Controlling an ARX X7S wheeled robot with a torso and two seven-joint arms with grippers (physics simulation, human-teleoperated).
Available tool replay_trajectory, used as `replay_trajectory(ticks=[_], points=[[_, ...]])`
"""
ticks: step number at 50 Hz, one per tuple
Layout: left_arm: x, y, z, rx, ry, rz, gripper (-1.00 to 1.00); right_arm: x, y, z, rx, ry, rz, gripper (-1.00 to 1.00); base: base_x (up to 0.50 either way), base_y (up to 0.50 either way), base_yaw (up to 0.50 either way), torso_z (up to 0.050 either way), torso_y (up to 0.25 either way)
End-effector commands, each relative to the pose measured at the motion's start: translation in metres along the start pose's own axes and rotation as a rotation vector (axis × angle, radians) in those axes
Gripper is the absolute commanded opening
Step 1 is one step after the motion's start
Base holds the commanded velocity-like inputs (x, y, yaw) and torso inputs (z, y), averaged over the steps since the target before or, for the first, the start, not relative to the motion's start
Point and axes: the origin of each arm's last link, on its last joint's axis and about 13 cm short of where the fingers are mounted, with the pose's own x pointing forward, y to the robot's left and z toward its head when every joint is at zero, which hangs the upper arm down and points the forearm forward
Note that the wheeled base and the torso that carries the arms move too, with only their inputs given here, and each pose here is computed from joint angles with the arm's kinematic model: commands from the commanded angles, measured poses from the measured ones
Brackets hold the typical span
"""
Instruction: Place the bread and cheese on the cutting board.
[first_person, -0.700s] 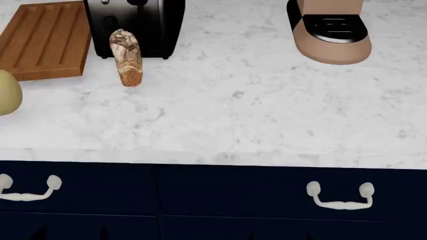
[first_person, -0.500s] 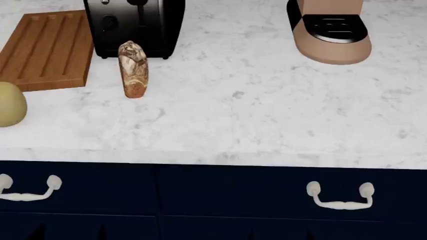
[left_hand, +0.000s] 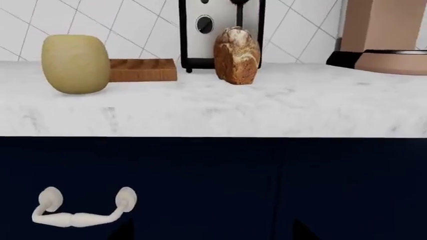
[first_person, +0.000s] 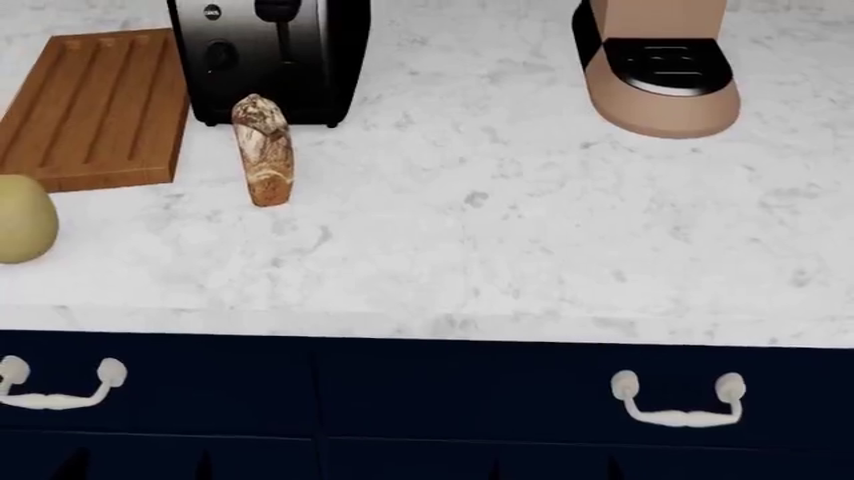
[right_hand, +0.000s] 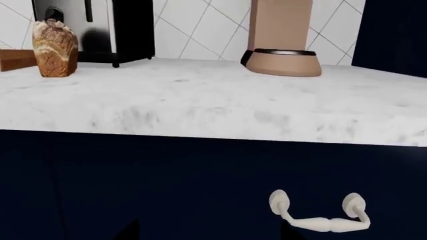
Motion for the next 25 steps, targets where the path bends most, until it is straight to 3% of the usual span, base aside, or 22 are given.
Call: replay_trajectory(ticks=[1, 25], points=[[-0.0010, 0.0002, 0.0049, 0.003, -0.043, -0.011, 1.00, 0.0007, -0.0007, 0.0021, -0.024, -0.012, -0.012, 1.00, 0.00, 0.00, 0.00, 0.050, 0.000], [-0.0023, 0.0001, 0.0050, 0.003, -0.040, -0.015, 1.00, 0.0001, -0.0005, 0.0019, -0.034, -0.004, -0.011, 1.00, 0.00, 0.00, 0.00, 0.050, 0.000]])
